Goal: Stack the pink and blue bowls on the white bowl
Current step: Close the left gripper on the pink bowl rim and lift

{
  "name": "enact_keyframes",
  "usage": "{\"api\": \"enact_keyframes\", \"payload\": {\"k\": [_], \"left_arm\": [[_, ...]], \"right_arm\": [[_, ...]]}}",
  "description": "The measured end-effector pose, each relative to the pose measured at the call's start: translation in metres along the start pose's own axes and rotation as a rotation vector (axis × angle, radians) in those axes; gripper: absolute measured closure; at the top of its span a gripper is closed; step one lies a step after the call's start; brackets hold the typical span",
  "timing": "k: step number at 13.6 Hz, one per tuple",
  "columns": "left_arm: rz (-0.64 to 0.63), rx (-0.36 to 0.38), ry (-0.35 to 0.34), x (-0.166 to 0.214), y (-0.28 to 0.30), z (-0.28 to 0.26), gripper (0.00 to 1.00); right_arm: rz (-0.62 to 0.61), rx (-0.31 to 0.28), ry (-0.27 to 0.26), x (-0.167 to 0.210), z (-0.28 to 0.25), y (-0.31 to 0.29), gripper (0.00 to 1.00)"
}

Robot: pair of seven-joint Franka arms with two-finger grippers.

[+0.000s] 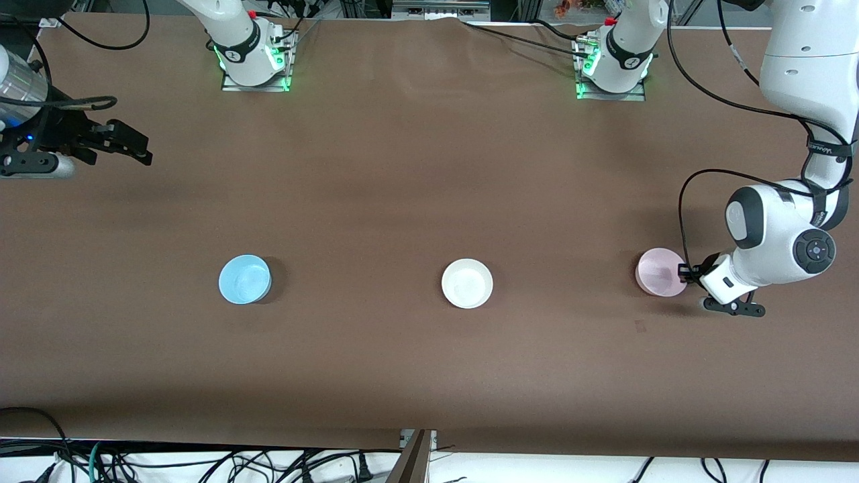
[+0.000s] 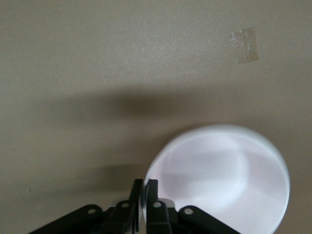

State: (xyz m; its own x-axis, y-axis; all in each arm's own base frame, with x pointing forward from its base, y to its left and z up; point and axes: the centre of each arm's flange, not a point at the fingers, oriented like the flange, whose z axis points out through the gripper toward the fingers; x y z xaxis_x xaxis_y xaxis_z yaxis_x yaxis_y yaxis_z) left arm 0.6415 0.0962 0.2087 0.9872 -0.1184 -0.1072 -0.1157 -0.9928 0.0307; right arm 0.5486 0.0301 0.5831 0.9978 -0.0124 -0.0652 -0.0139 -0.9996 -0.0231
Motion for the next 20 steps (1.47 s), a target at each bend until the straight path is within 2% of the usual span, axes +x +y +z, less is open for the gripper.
{"api": "enact_keyframes", "payload": {"k": [12, 18, 20], "left_arm": [[0.002, 0.002, 0.012, 0.001, 0.001, -0.009, 0.97], [-0.014, 0.006, 0.027, 0.001, 0.001, -0.021, 0.97], [-0.033, 0.004, 0.042, 0.003, 0.006, -0.03, 0.97]], "right_arm": [[-0.001, -0.007, -0.027, 0.021, 0.03, 0.008, 0.0], [-0.038, -0.02, 0.026, 0.026, 0.0, 0.004, 0.0], [-0.033, -0.02, 0.015, 0.021, -0.007, 0.01, 0.0]]}}
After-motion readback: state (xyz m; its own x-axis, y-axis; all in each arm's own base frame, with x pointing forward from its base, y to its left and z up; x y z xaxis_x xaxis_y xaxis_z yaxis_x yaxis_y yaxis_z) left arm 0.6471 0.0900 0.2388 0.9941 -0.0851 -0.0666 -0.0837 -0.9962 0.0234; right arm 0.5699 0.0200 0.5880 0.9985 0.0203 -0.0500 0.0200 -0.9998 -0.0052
